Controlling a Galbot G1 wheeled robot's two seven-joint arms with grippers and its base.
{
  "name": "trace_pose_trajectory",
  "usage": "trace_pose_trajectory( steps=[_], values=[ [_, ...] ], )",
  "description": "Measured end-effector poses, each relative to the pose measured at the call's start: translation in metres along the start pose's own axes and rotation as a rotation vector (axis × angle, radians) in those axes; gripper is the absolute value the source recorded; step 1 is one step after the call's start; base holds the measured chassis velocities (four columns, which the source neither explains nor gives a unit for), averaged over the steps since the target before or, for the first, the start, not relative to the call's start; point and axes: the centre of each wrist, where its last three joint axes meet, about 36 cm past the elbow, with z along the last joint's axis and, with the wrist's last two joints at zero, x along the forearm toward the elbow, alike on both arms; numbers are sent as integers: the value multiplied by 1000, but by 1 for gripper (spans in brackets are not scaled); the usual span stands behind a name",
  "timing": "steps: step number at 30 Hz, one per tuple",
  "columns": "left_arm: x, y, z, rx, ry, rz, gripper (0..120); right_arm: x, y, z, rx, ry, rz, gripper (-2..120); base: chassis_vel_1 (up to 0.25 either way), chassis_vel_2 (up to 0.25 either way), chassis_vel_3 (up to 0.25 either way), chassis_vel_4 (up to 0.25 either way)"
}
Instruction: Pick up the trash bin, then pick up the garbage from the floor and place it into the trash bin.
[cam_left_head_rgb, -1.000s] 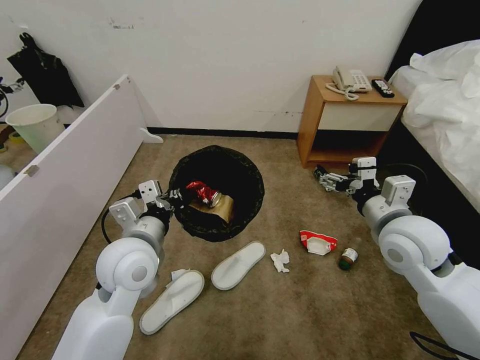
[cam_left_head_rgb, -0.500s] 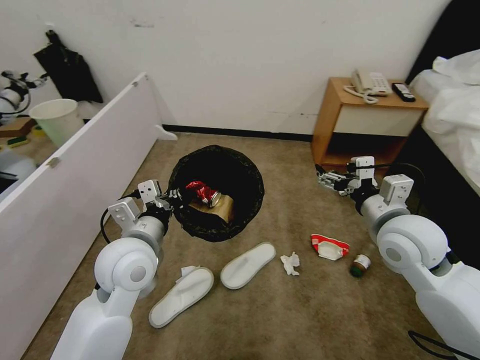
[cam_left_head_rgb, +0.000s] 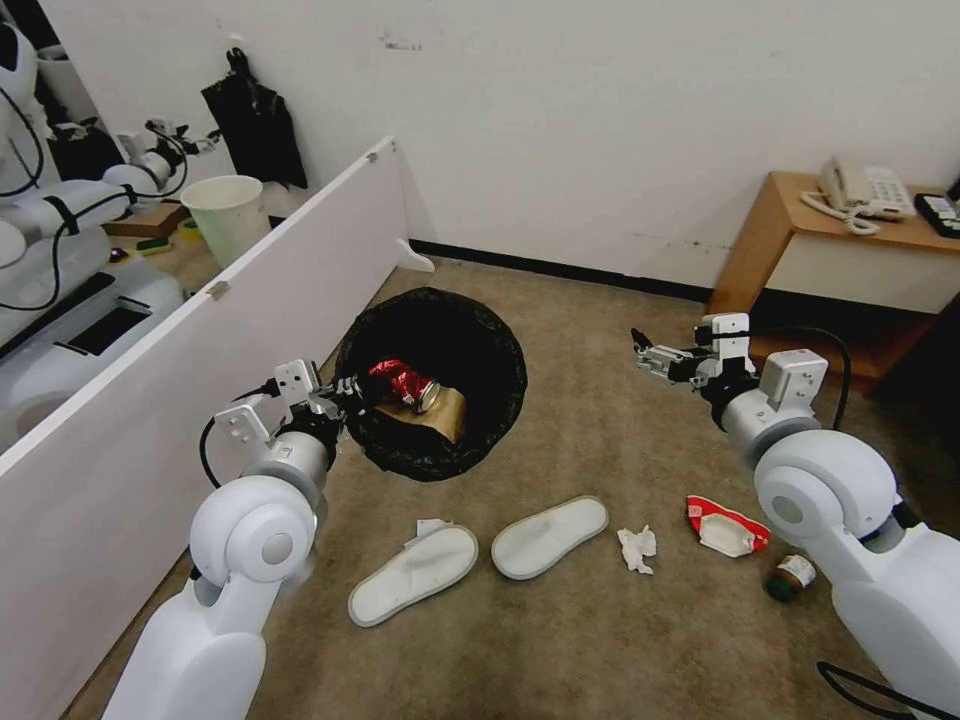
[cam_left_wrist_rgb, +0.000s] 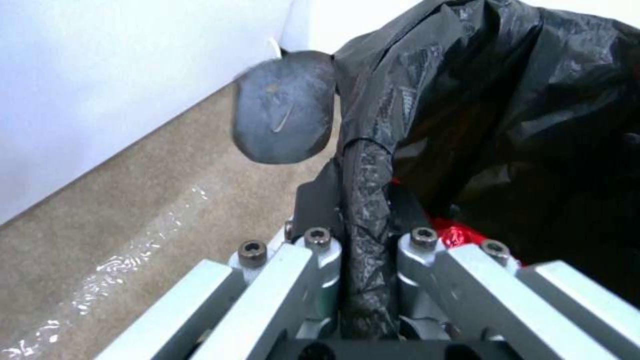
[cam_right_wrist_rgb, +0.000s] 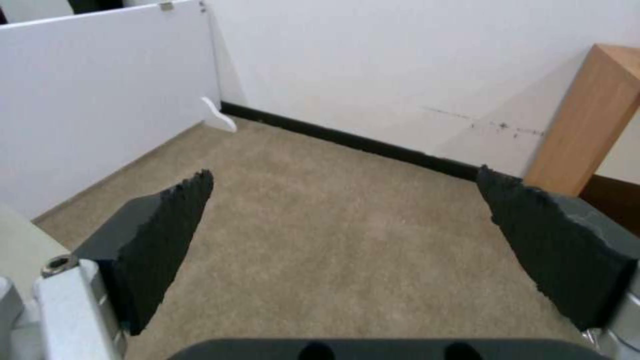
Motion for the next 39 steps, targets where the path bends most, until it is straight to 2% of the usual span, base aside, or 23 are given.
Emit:
trace_pose_trajectory(
  steps=[12, 23, 29, 35, 39],
  values=[
    [1, 1, -1, 1, -5, 2, 4, -4, 0, 4, 4, 12, 1, 100, 0, 0, 0, 0],
    [1, 1, -1, -3, -12, 7, 4, -13, -1, 19, 46, 24, -40, 100, 0, 0, 0, 0],
    [7, 0, -7, 0, -12, 21, 4, -23, 14, 39, 69, 78, -122, 100, 0, 0, 0, 0],
    [21, -3, -19, 13, 21, 35, 4, -38, 28, 74, 119, 191, -187, 100, 0, 0, 0, 0],
    [26, -2, -25, 15, 37, 36, 4, -41, 32, 84, 135, 231, -220, 100, 0, 0, 0, 0]
  ],
)
